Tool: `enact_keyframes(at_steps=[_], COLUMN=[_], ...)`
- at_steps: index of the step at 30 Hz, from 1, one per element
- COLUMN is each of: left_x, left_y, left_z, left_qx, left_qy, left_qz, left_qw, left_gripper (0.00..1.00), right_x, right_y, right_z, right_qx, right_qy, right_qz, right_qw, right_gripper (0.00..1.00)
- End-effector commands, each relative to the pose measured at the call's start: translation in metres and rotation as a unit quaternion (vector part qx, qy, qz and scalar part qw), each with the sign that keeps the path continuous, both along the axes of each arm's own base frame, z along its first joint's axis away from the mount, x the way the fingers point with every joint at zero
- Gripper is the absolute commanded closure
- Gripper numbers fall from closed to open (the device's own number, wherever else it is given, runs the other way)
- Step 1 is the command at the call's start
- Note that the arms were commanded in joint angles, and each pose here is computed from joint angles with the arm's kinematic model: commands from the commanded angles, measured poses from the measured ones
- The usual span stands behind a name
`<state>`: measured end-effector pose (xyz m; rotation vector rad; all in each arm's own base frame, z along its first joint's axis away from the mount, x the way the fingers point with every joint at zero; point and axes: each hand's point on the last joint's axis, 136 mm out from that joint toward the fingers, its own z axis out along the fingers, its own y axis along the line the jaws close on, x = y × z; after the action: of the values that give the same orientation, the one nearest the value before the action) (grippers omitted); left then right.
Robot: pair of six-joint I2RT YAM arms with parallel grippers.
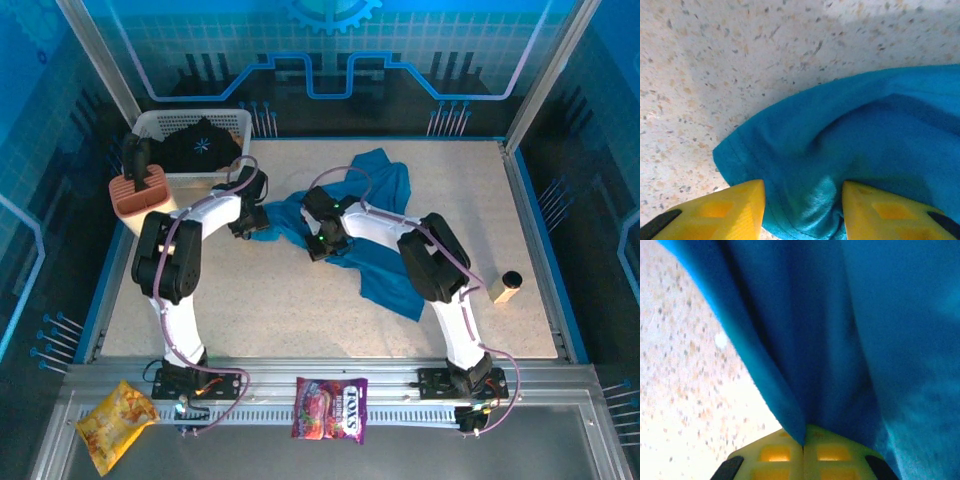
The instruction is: Fold and stack the t-shirts
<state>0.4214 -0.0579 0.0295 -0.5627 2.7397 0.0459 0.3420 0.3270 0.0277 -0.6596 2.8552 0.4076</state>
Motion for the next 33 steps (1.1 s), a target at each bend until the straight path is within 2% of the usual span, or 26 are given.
enact_keyframes(at_steps=[1,7,11,14,19,21,24,28,33], left_x=[0.006,0.004,0.003,0.003,0.009,0.010,0.009,-0.002,-0.022], left_y=[0.009,0.013,0.014,0.016,0.011,0.008,0.002,-0.007,-0.011], left_z=[0.002,0.017,0.037,0.037,0.019,0.014,0.009,0.008,0.025], left_qx=[0.018,0.028,0.030,0.037,0.023,0.016,0.002,-0.024,-0.045], left_qy=[-0.002,-0.014,-0.031,-0.029,-0.015,-0.011,-0.003,0.006,-0.007], left_qz=[0.006,0.005,-0.003,-0.007,-0.010,-0.012,-0.018,-0.028,-0.031], left_qw=[1.000,1.000,0.999,0.999,1.000,1.000,1.000,0.999,0.998], left_gripper=[0.51,0.45,0.35,0.26,0.29,0.36,0.40,0.41,0.39], right_x=[-0.006,-0.012,-0.017,-0.023,-0.030,-0.032,-0.034,-0.034,-0.031], right_y=[-0.007,-0.015,-0.028,-0.034,-0.039,-0.041,-0.044,-0.045,-0.042], right_z=[0.017,0.014,0.012,0.011,0.011,0.010,0.010,0.010,0.011], right_qx=[0.015,0.003,-0.012,-0.013,-0.008,-0.009,-0.012,-0.011,-0.008], right_qy=[-0.007,-0.004,-0.001,0.001,0.003,0.003,0.003,0.003,0.003], right_qz=[-0.005,-0.010,-0.017,-0.021,-0.026,-0.028,-0.030,-0.030,-0.030], right_qw=[1.000,1.000,1.000,1.000,1.000,1.000,0.999,0.999,1.000], right_gripper=[1.00,1.00,1.00,1.00,1.00,1.00,1.00,1.00,1.00])
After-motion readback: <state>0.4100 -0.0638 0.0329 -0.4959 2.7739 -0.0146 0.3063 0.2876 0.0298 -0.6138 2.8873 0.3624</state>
